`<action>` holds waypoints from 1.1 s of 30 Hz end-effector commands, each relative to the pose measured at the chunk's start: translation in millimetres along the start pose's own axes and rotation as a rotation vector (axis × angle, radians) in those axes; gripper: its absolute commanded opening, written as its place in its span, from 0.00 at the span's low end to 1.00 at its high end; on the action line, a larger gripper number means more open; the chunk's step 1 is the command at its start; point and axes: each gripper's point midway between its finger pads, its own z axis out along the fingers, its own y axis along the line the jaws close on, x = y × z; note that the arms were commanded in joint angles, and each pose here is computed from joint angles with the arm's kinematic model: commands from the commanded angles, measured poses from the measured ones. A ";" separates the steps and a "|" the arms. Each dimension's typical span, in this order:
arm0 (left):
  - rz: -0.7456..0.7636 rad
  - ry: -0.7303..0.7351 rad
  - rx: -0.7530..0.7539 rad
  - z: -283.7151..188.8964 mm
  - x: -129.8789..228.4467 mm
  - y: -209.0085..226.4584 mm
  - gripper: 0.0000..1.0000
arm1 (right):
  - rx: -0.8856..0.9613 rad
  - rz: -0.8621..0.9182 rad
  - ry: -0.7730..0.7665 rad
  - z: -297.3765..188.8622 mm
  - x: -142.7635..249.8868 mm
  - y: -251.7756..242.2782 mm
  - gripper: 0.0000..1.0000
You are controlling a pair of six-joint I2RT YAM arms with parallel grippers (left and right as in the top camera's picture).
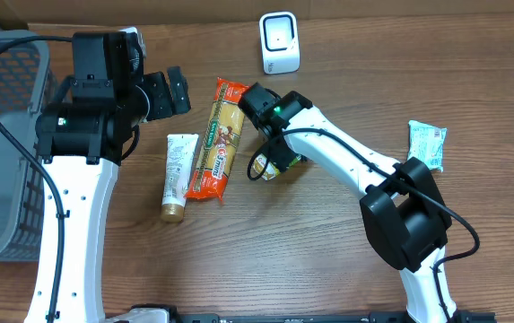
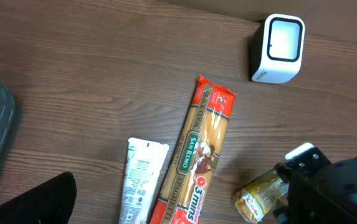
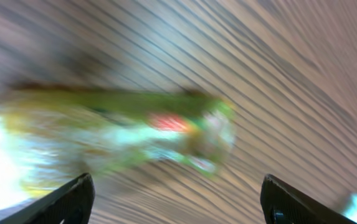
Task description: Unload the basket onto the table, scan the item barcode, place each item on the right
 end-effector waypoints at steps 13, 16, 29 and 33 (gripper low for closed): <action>-0.011 -0.013 -0.009 -2.2 -3.3 0.7 1.00 | -0.414 1.058 0.058 -15.5 -33.8 39.0 1.00; -0.011 -0.012 -0.008 -2.2 -3.2 0.5 0.99 | -0.413 1.115 0.073 -7.6 -31.3 44.2 1.00; -0.011 -0.013 -0.008 -2.2 -3.3 0.5 1.00 | -0.375 1.147 0.140 28.8 -2.0 68.9 0.40; -0.011 -0.012 -0.008 -2.2 -3.2 0.5 1.00 | -0.417 1.081 0.140 25.3 -4.3 74.6 0.32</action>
